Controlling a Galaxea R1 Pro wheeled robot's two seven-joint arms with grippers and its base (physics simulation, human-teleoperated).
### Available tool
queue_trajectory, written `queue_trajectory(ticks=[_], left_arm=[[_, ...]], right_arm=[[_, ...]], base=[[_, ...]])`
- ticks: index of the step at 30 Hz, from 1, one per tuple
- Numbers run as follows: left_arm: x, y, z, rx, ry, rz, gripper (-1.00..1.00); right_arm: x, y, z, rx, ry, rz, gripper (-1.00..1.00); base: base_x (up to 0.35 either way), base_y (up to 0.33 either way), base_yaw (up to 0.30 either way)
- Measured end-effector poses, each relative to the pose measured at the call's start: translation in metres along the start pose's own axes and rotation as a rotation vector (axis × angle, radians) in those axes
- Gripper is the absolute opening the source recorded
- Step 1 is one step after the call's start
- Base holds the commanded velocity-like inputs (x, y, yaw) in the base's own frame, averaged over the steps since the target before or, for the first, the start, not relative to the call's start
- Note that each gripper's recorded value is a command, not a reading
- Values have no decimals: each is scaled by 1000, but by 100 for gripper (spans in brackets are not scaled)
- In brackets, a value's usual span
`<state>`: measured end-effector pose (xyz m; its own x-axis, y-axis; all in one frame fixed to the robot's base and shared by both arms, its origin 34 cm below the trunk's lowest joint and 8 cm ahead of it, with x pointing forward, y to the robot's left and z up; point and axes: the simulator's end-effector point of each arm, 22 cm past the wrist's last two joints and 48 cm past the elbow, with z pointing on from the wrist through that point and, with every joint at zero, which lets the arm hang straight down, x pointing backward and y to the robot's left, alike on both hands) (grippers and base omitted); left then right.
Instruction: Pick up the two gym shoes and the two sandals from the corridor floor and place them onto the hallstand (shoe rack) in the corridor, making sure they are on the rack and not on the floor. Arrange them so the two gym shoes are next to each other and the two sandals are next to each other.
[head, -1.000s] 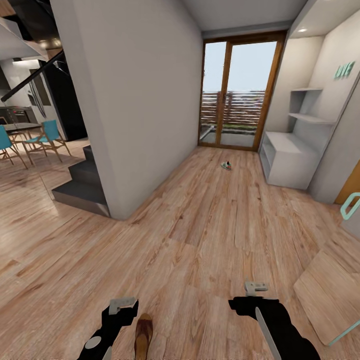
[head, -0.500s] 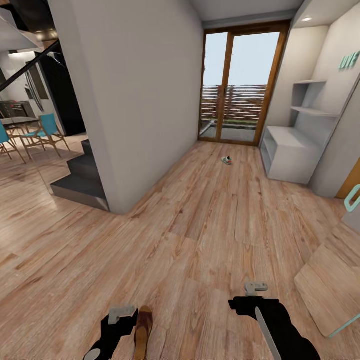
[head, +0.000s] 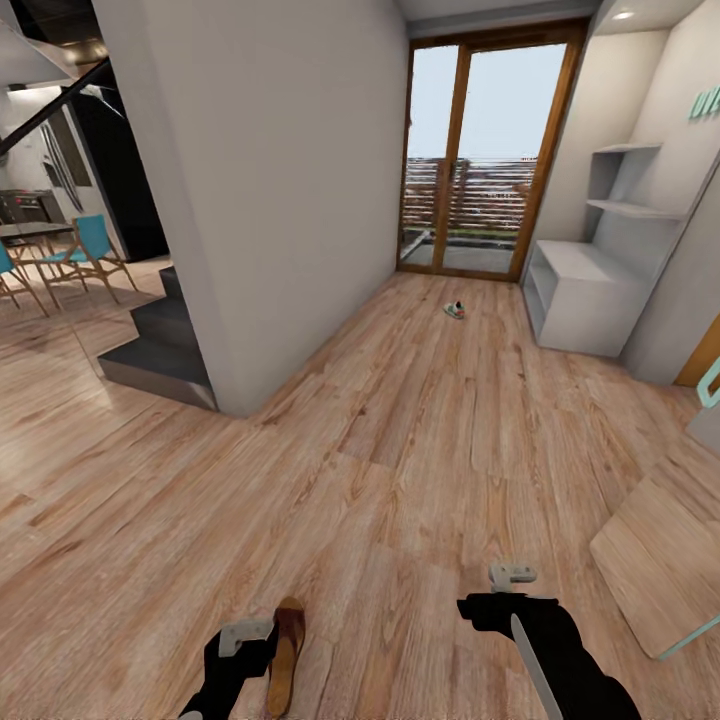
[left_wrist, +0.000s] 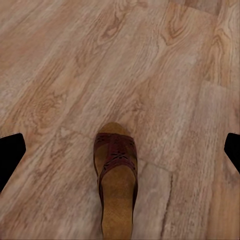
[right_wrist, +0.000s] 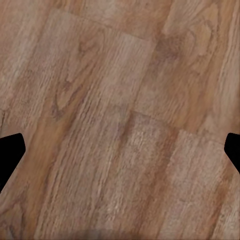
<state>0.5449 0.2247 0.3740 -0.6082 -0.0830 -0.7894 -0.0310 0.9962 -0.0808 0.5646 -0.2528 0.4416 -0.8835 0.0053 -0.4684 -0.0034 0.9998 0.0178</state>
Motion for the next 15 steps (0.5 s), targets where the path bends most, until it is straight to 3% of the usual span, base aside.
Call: queue_trajectory(ticks=[15], left_arm=[[38,8,17,-8,18,1,100]], right_arm=[[31,-1,33,0,24,0,100]], base=[[0,0,0]])
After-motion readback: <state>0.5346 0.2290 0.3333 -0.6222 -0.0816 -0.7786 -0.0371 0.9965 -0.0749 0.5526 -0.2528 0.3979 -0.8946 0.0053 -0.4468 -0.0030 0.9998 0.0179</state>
